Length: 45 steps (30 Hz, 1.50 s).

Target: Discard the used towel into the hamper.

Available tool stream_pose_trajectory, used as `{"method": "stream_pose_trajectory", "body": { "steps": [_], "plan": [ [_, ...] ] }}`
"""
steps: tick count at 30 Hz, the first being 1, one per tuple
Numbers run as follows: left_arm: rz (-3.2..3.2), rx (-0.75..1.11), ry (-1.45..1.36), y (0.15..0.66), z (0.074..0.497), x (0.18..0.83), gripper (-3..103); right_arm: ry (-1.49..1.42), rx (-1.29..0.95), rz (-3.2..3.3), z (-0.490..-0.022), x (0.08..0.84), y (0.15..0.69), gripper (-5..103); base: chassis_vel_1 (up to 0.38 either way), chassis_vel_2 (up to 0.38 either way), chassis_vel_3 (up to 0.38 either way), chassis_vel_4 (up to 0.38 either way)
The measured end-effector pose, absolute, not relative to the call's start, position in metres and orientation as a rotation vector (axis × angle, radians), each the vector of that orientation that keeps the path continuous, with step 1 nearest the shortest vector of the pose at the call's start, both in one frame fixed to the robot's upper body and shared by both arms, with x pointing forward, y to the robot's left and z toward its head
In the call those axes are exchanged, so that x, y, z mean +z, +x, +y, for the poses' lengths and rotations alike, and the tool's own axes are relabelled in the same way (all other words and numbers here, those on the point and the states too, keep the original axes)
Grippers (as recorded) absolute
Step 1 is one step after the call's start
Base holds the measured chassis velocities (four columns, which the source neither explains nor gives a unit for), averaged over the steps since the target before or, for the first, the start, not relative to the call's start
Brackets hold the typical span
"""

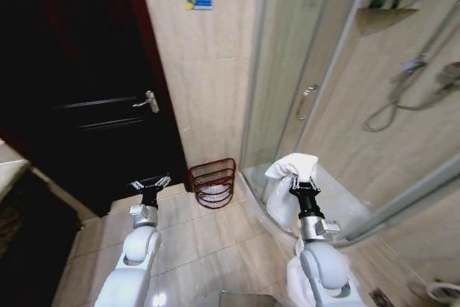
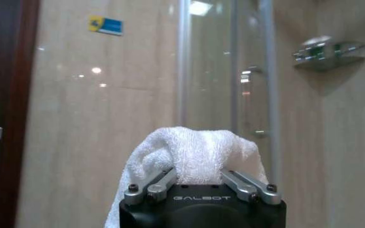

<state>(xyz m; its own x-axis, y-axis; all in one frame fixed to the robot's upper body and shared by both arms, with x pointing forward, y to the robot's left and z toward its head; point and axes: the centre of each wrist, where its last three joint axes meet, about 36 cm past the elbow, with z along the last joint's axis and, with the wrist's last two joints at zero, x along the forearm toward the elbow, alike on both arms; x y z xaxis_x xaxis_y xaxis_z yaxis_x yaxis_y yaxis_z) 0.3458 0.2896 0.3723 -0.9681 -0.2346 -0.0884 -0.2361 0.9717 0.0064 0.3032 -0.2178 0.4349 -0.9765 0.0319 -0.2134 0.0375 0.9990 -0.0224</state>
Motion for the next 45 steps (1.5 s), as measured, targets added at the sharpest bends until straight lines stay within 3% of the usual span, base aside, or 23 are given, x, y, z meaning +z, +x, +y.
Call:
{"method": "stream_pose_trajectory", "body": {
  "steps": [15, 45],
  "plan": [
    [3.023, 0.043, -0.343, 0.349, 0.287, 0.365, 100, 0.074, -0.004, 2.921, -0.223, 0.431, 0.311, 12, 0.179, 0.177, -0.020, -0.011],
    [3.015, 0.073, -0.334, 0.348, 0.287, 0.367, 100, 0.097, -0.025, 2.916, -0.230, 0.428, 0.321, 12, -0.059, 0.056, 0.053, -0.061]
  ]
}}
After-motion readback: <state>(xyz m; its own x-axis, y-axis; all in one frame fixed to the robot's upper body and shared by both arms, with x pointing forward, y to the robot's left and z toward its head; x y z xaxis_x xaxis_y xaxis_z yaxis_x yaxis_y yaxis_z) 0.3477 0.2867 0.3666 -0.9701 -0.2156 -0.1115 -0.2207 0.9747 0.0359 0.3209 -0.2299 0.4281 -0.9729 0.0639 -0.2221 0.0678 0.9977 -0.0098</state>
